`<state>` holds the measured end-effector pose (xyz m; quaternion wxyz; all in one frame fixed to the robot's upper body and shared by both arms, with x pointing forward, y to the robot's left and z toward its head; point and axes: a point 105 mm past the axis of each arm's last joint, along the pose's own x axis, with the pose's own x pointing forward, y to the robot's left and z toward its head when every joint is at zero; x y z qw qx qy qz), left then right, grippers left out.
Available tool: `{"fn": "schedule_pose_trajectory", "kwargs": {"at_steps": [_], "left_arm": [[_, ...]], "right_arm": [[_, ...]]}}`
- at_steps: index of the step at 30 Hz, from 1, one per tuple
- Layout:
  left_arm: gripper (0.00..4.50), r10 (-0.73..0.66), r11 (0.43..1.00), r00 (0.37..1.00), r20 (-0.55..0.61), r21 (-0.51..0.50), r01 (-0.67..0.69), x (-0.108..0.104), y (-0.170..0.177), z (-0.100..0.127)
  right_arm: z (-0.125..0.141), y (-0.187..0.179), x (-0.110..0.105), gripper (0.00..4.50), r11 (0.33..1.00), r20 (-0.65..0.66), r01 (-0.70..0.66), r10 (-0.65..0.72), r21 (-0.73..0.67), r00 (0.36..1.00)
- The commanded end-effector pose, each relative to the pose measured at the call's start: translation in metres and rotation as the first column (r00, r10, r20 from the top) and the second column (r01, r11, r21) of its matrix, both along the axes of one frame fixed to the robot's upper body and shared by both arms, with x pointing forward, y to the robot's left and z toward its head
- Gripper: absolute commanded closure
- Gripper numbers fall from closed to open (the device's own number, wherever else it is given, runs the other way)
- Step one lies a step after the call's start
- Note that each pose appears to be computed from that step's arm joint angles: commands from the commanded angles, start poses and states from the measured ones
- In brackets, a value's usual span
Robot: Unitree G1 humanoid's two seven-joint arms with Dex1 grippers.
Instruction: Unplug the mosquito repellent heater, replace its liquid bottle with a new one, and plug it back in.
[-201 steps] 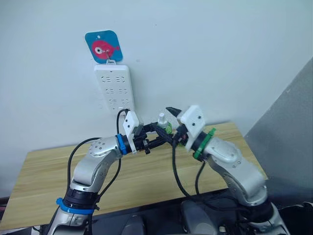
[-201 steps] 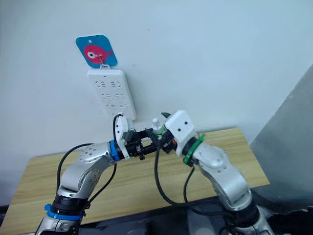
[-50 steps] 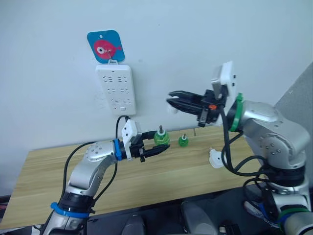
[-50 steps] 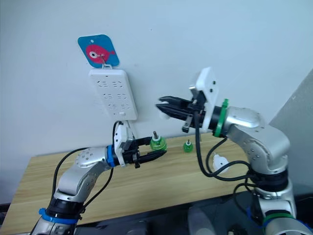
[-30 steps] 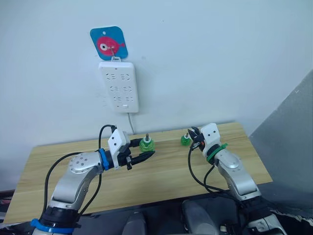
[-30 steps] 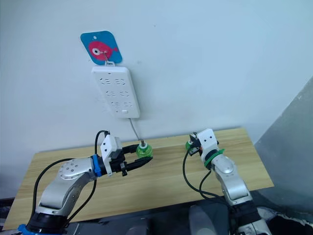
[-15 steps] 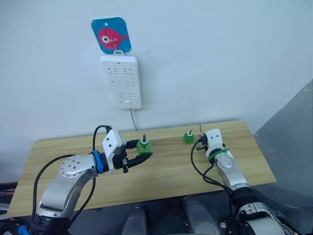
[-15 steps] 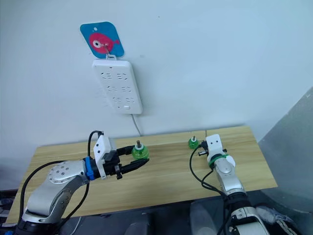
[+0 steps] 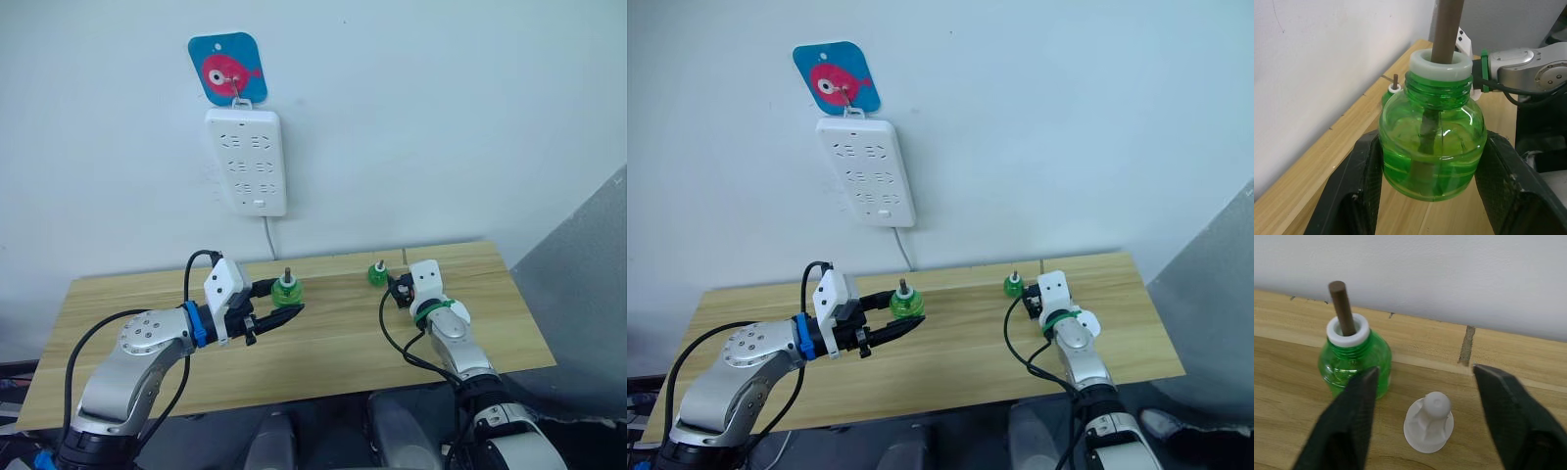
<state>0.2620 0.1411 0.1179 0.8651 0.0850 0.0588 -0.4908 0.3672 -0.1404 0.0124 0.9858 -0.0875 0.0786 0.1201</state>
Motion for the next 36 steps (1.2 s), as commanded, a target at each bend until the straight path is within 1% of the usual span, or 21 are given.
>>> {"fn": "schedule_pose_trajectory", "kwargs": {"at_steps": [1,3,5,7,9,11,13,14,15,17,20,21,23,32,36], "left_arm": [[2.21,-0.015,1.0,0.999,0.044,-0.014,0.015,0.002,-0.004,0.006],[2.21,-0.017,1.0,0.999,0.049,-0.023,0.018,0.005,-0.007,0.005],[2.21,-0.022,0.999,0.998,0.058,-0.033,0.024,0.011,-0.009,0.004],[2.21,-0.048,0.998,0.997,0.063,-0.045,0.05,0.015,-0.012,0.005],[2.21,-0.081,0.995,0.995,0.061,-0.054,0.085,0.017,-0.016,0.007],[2.21,-0.133,0.989,0.99,0.056,-0.05,0.136,0.016,-0.019,0.009],[2.21,-0.22,0.975,0.973,0.062,-0.019,0.222,0.013,-0.023,0.01],[2.21,-0.244,0.97,0.968,0.065,-0.009,0.245,0.012,-0.024,0.01],[2.21,-0.264,0.964,0.962,0.067,-0.001,0.265,0.013,-0.025,0.011],[2.21,-0.287,0.958,0.954,0.082,0.009,0.287,0.016,-0.027,0.014],[2.21,-0.311,0.95,0.945,0.099,0.009,0.312,0.021,-0.031,0.019],[2.21,-0.319,0.947,0.942,0.103,0.009,0.32,0.022,-0.033,0.021],[2.21,-0.329,0.944,0.938,0.11,0.006,0.33,0.023,-0.036,0.023],[2.21,-0.339,0.94,0.933,0.122,-0.002,0.341,0.025,-0.04,0.026],[2.21,-0.34,0.939,0.932,0.126,-0.007,0.343,0.024,-0.041,0.027]], "right_arm": [[0.04,-0.004,-0.006,0.0,0.999,0.133,-0.007,0.001,0.046,0.991],[0.057,-0.007,-0.015,0.0,0.999,0.171,-0.02,0.012,0.049,0.985],[0.076,-0.01,-0.028,0.0,0.999,0.205,-0.041,0.035,0.028,0.978],[0.099,-0.007,-0.045,0.0,0.991,0.244,-0.124,0.13,-0.039,0.961],[0.112,0.004,-0.059,0.0,0.969,0.221,-0.242,0.249,-0.056,0.943],[0.119,0.021,-0.074,0.0,0.918,0.153,-0.391,0.396,-0.062,0.906],[0.142,0.047,-0.091,0.0,0.833,0.14,-0.552,0.552,-0.042,0.822],[0.15,0.054,-0.097,0.0,0.806,0.143,-0.59,0.589,-0.04,0.795],[0.158,0.063,-0.104,0.0,0.762,0.137,-0.646,0.645,-0.039,0.752],[0.172,0.073,-0.111,0.0,0.705,0.129,-0.708,0.706,-0.03,0.697],[0.18,0.083,-0.116,0.0,0.641,0.079,-0.766,0.767,-0.05,0.637],[0.181,0.087,-0.12,0.0,0.61,0.062,-0.791,0.792,-0.039,0.608],[0.184,0.095,-0.123,0.0,0.576,0.055,-0.818,0.817,-0.01,0.574],[0.186,0.121,-0.111,0.0,0.517,0.076,-0.854,0.851,0.055,0.52],[0.186,0.126,-0.107,0.0,0.507,0.082,-0.858,0.855,0.081,0.512]]}}
